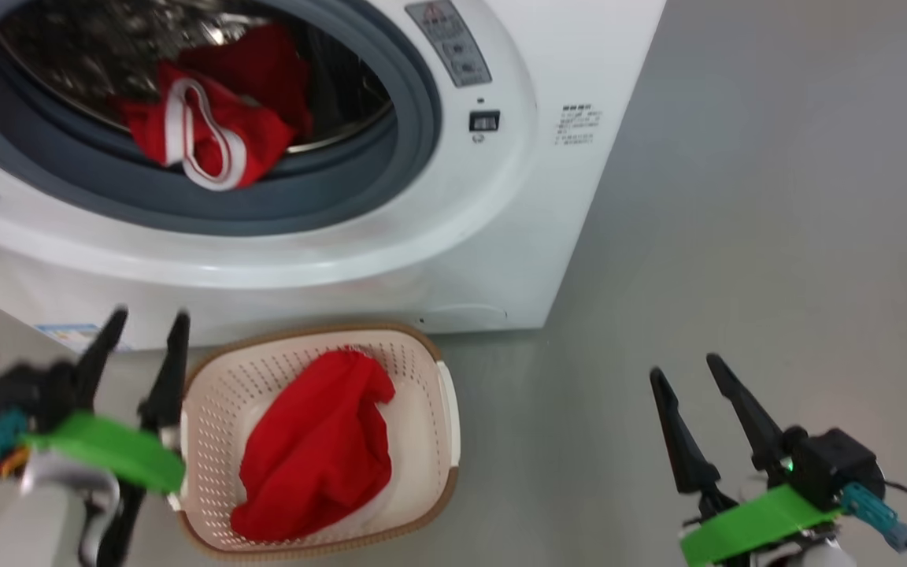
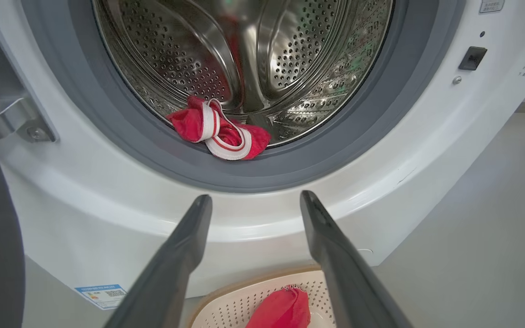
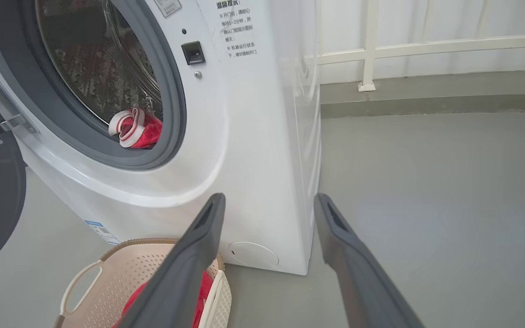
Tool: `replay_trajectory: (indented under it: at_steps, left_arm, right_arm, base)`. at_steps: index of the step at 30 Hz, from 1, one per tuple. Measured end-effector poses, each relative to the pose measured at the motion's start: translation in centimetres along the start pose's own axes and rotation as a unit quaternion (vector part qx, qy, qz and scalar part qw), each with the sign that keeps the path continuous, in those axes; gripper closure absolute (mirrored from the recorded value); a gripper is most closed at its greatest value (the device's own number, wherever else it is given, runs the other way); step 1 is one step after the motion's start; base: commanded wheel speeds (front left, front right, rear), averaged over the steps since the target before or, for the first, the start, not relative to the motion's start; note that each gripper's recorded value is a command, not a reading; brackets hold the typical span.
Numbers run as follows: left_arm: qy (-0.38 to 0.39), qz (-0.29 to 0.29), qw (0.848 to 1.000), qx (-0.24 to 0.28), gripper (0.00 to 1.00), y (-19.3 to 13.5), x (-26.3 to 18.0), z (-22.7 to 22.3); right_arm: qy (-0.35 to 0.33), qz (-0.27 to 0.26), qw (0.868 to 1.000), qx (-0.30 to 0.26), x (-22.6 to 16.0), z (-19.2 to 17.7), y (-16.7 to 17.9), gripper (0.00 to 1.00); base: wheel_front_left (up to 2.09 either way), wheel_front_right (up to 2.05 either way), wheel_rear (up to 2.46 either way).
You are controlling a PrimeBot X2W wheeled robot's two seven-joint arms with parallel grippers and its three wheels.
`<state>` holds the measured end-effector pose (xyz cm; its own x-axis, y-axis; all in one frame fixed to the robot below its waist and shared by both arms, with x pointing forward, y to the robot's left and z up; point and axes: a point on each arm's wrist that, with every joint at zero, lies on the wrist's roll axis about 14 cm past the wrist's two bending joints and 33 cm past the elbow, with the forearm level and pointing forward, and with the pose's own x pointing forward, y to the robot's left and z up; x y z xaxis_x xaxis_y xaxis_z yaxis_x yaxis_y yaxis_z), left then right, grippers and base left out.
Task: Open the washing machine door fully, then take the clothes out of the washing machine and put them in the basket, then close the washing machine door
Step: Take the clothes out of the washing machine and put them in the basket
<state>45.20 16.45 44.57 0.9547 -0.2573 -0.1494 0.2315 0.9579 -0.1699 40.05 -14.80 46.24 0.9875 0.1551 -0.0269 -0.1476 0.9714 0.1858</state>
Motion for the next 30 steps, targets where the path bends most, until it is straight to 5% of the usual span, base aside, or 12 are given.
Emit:
replay_trajectory:
  at_steps: [19, 30]
  left_arm:
    - [0.080, -0.041, 0.995, 0.041, 0.00, 0.5, 14.0, -2.1]
    - [0.113, -0.047, 0.991, 0.057, 0.00, 0.3, 18.4, -4.1]
  right_arm:
    - [-0.001, -0.019, 1.000, 0.015, 4.2, -1.1, -1.9, 0.00]
    - [0.014, -0.037, 0.999, 0.028, 4.1, -2.3, -3.1, 0.00]
  base:
    - [0.00, 0.00, 0.00]
    - [0.00, 0.00, 0.00]
